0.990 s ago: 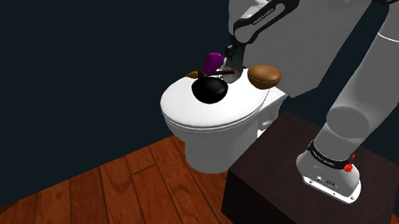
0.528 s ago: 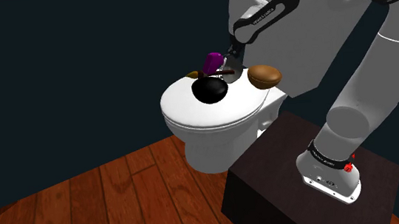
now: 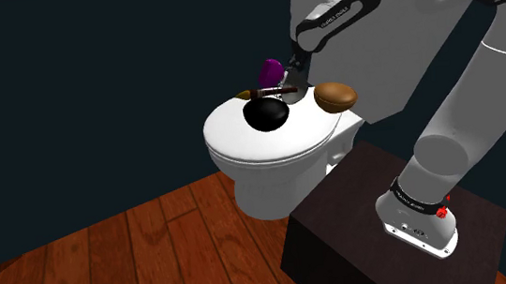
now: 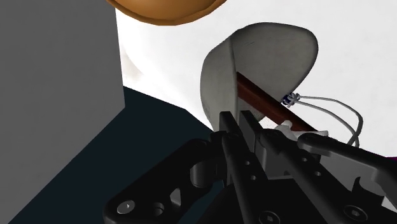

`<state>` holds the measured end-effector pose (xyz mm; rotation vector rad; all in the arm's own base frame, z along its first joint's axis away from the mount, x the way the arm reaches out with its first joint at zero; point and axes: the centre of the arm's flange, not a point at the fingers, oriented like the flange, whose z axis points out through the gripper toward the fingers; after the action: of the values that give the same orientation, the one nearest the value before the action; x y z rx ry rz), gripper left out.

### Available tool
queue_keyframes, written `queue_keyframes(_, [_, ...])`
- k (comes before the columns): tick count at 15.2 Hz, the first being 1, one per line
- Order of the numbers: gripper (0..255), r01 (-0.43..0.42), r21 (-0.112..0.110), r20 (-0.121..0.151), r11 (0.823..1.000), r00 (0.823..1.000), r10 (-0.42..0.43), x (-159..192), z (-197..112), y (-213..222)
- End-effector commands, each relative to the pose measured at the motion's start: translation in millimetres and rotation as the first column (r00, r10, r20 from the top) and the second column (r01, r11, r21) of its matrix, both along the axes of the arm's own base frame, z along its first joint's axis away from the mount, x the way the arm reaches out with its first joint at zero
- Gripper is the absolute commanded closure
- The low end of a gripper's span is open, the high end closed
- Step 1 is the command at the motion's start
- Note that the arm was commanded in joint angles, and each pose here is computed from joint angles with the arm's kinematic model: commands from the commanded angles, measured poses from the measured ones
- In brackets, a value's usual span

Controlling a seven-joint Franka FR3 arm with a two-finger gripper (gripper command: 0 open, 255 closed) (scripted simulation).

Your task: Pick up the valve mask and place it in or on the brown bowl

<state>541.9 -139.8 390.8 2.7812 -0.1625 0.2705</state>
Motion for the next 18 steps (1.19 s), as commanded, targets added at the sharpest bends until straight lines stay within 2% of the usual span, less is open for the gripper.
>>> queue_keyframes(1, [255, 0.0, 0.0, 0.001, 1.0, 1.0, 0.0, 0.4, 10.4, 0.2])
queue_keyframes(18, [255, 0.0, 0.0, 0.001, 1.0, 1.0, 0.0, 0.4, 100.2, 0.2])
